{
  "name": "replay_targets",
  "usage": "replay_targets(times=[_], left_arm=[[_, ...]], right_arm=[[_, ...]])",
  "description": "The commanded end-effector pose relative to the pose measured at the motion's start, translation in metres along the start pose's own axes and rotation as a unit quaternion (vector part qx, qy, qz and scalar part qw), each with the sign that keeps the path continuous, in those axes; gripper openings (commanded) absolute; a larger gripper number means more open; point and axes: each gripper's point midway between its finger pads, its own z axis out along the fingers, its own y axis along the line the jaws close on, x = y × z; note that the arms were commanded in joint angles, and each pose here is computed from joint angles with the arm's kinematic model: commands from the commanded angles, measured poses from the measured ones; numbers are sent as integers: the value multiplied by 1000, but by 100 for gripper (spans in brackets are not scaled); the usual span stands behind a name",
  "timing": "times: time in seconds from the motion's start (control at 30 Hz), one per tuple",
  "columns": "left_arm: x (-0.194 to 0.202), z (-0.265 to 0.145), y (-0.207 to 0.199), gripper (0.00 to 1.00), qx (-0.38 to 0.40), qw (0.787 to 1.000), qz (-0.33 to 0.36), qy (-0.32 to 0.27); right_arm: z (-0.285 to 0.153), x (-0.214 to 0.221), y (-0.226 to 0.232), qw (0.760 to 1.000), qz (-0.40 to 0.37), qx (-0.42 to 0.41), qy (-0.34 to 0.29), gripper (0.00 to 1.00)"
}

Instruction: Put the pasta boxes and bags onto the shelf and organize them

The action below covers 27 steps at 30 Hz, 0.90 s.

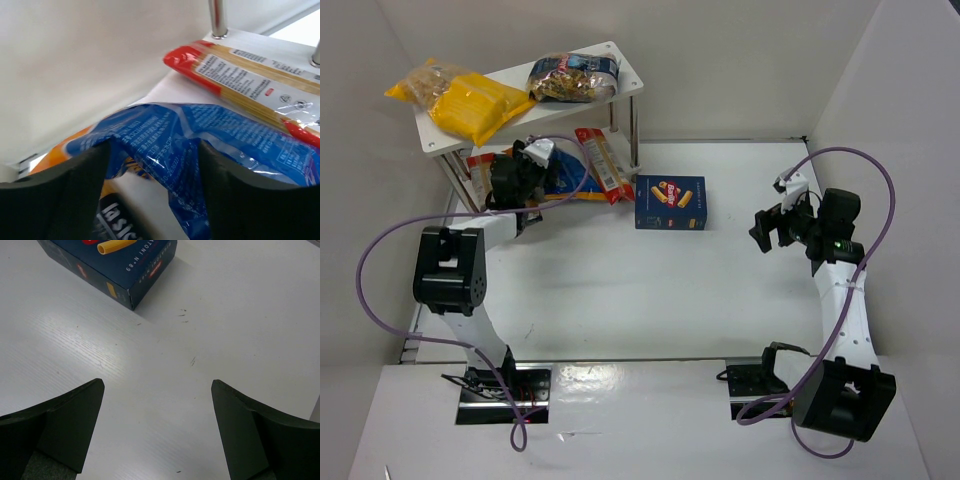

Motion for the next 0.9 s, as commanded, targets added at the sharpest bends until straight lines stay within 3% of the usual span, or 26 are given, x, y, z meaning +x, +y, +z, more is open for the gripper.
replay_targets(times=[0.0,0.5,0.77,0.87], left_arm=[[-60,-13,36,79,-51,994,45,-80],[-69,-65,32,91,-44,997,30,-46],[-39,-108,-19,95,54,997,5,55],[-27,-129,-52,96,146,983,3,112]], right_arm=[[-1,-3,2,1000,-9,-8,-10,96],[-12,-20,12,999,-21,-19,-40,96],[-18,-27,16,998,-21,-17,-53,96],[-23,-36,19,997,-30,-21,-67,96]])
